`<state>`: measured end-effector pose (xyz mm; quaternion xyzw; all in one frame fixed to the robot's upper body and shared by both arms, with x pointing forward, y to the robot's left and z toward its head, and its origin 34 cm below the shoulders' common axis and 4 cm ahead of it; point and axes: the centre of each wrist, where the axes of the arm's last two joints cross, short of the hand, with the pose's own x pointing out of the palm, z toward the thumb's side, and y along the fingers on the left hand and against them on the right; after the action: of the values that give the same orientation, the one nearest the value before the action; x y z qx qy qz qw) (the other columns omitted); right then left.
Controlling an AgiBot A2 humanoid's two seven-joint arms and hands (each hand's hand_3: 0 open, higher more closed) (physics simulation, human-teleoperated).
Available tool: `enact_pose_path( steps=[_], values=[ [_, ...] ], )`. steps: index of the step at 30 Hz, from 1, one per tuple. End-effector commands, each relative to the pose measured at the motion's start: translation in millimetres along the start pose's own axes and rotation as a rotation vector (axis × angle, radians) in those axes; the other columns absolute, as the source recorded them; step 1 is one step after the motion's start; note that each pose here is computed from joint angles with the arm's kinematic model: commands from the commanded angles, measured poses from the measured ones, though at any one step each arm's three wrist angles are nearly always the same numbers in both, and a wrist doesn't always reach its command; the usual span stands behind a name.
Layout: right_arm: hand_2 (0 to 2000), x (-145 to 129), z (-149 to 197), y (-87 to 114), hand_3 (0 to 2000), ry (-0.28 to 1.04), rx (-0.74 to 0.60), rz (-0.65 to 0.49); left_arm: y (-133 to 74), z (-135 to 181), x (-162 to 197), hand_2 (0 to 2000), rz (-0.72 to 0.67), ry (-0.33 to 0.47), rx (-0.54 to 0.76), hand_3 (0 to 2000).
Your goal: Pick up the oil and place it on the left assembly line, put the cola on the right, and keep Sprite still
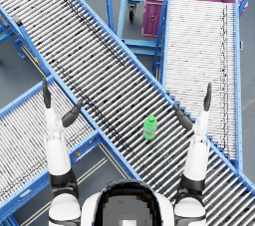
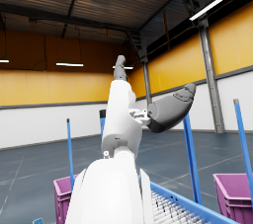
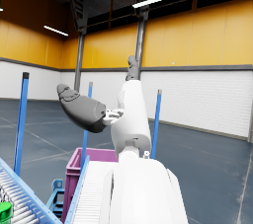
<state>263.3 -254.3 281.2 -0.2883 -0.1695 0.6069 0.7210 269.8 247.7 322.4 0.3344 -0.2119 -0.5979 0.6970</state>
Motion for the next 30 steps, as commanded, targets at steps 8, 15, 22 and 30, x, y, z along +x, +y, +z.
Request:
enact_pose_path(
  steps=[8,15,22,30],
  values=[
    [0,-2.9,6.3,-8.9,0,0.003,-0.032,-0.011,9.2,6.6,0.0,0,0.002,-0.002,0.033,0],
    [0,-2.2,8.9,-10.8,0,0.001,-0.043,-0.010,6.7,4.4,-3.8,0,0.019,0.000,0.023,0],
    [0,0.1,5.4,-6.7,0,-0.004,-0.027,-0.003,5.5,5.6,-5.2,0,0.026,0.000,0.026,0],
    [0,-0.8,3.7,-5.2,0,-0.004,-0.019,-0.009,1.5,2.5,-1.4,0,0.013,-0.006,0.011,0]
  ],
)
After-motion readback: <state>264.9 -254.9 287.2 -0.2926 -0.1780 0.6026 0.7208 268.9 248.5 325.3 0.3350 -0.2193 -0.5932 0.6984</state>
